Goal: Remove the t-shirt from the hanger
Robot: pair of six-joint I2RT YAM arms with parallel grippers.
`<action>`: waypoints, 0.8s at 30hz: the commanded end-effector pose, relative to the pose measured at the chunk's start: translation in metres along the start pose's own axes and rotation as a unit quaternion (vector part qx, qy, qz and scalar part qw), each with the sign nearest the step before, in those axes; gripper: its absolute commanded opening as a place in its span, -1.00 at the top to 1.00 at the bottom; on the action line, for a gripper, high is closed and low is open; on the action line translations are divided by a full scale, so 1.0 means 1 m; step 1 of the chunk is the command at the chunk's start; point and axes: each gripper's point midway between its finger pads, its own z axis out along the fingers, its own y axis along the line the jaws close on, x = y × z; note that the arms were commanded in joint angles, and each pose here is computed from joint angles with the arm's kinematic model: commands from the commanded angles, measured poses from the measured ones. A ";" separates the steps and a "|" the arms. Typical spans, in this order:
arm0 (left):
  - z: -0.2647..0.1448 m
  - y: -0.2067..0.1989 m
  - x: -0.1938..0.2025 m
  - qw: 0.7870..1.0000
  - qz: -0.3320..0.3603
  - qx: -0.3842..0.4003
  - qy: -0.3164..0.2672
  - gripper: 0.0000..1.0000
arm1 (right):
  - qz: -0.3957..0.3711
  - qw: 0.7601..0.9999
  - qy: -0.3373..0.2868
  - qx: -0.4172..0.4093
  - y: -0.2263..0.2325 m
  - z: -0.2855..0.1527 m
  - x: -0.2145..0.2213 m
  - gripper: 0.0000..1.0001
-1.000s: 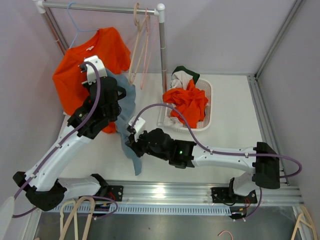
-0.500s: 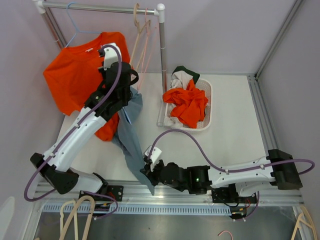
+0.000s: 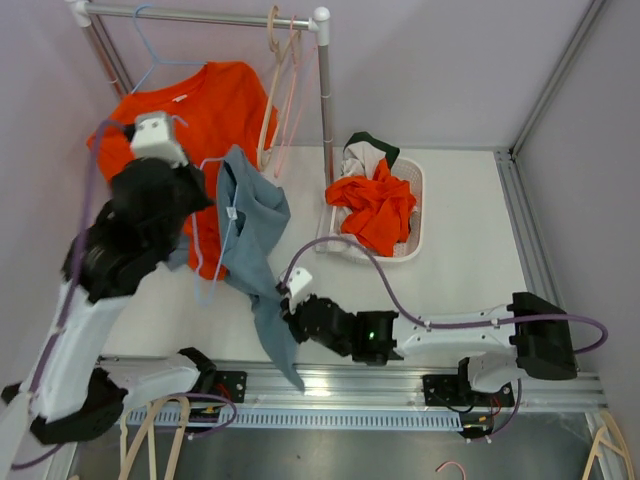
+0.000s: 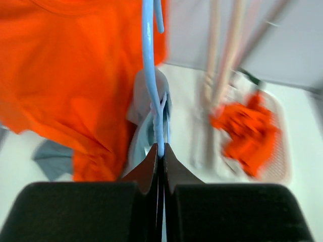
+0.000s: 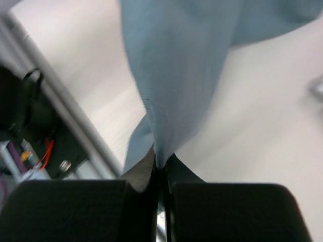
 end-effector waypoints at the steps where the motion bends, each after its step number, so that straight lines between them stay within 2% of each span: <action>1: -0.071 -0.018 0.039 0.980 -0.031 0.176 0.092 0.99 | 0.023 0.998 -0.043 0.028 -0.039 -0.008 -0.060 1.00; 3: -0.098 -0.008 0.049 0.972 -0.034 0.210 0.100 0.99 | 0.033 0.997 -0.055 0.051 -0.068 -0.009 -0.077 1.00; 4: -0.111 -0.006 0.063 0.965 -0.024 0.229 0.123 0.99 | 0.032 0.996 -0.047 0.065 -0.078 -0.010 -0.080 1.00; 7: -0.139 0.024 0.072 0.967 -0.015 0.221 0.130 0.99 | 0.039 0.993 -0.037 0.106 -0.108 -0.019 -0.086 1.00; 9: -0.153 0.047 0.063 0.975 -0.025 0.200 0.098 0.99 | 0.041 0.991 -0.047 0.117 -0.115 -0.034 -0.090 1.00; 11: -0.159 0.064 0.057 0.981 -0.034 0.176 0.076 0.99 | 0.052 0.991 -0.082 0.095 -0.111 -0.064 -0.111 1.00; 15: -0.153 0.095 0.050 0.993 -0.047 0.102 0.036 0.99 | 0.066 0.984 -0.152 0.069 -0.098 -0.123 -0.165 1.00; 17: -0.148 0.095 0.050 0.994 -0.046 0.095 0.033 0.99 | 0.041 0.983 -0.171 0.058 -0.085 -0.146 -0.184 1.00; 18: -0.142 0.094 0.051 0.995 -0.045 0.087 0.034 0.99 | 0.044 0.976 -0.198 0.080 -0.089 -0.167 -0.208 1.00; 20: -0.136 0.090 0.051 0.995 -0.040 0.084 0.032 0.99 | 0.010 0.972 -0.220 0.084 -0.075 -0.194 -0.225 1.00; 22: -0.125 0.085 0.045 0.996 -0.041 0.076 0.016 0.99 | 0.027 0.962 -0.252 0.100 -0.084 -0.221 -0.255 1.00; 24: -0.117 0.082 0.031 0.997 -0.044 0.067 -0.011 0.99 | 0.013 0.956 -0.261 0.130 -0.096 -0.223 -0.272 1.00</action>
